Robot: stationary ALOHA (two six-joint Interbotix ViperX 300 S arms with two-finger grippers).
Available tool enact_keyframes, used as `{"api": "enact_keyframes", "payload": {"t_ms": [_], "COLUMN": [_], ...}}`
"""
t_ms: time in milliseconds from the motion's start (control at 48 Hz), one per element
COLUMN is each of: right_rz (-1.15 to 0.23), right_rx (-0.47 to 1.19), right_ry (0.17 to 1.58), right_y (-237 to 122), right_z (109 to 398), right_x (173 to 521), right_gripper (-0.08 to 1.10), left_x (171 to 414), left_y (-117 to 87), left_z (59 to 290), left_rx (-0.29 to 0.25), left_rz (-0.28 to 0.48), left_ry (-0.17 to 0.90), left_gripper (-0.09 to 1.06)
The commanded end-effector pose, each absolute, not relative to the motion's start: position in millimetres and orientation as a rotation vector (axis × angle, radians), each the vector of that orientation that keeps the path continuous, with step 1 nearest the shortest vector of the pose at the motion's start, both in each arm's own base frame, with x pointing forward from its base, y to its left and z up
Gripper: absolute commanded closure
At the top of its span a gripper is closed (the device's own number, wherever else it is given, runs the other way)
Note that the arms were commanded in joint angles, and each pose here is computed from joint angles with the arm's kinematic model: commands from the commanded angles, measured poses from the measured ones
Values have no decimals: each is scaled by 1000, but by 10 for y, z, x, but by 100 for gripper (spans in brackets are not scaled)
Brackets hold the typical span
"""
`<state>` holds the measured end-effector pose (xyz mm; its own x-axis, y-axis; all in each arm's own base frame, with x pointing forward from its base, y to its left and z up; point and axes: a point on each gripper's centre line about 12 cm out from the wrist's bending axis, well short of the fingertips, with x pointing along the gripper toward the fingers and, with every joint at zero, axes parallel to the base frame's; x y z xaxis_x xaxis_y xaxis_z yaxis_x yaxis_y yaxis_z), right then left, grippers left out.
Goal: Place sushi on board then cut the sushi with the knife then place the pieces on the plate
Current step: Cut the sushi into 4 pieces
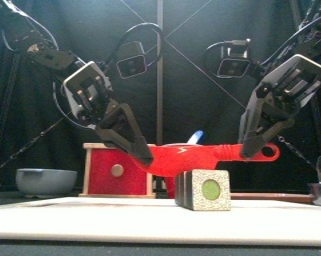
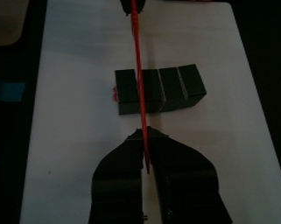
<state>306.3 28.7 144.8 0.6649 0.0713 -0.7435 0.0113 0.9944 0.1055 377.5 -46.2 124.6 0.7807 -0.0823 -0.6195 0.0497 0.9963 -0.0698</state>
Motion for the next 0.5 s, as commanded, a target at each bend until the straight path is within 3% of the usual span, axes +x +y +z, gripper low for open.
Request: {"api": "enact_keyframes", "payload": {"t_ms": [21, 500], "right_rz": [33, 25], "right_rx": [101, 99], "right_ry": [838, 949], "right_y": [279, 287], "right_z": [1469, 1144], "right_x": [3078, 3088], "right_gripper": [64, 64], "left_x": [3838, 3879], "left_y": [-482, -459], "left_z": [1307, 1066], "left_rx": [-53, -45], "left_rz": [-75, -67], "left_ry": [649, 717], "left_gripper": [56, 56]}}
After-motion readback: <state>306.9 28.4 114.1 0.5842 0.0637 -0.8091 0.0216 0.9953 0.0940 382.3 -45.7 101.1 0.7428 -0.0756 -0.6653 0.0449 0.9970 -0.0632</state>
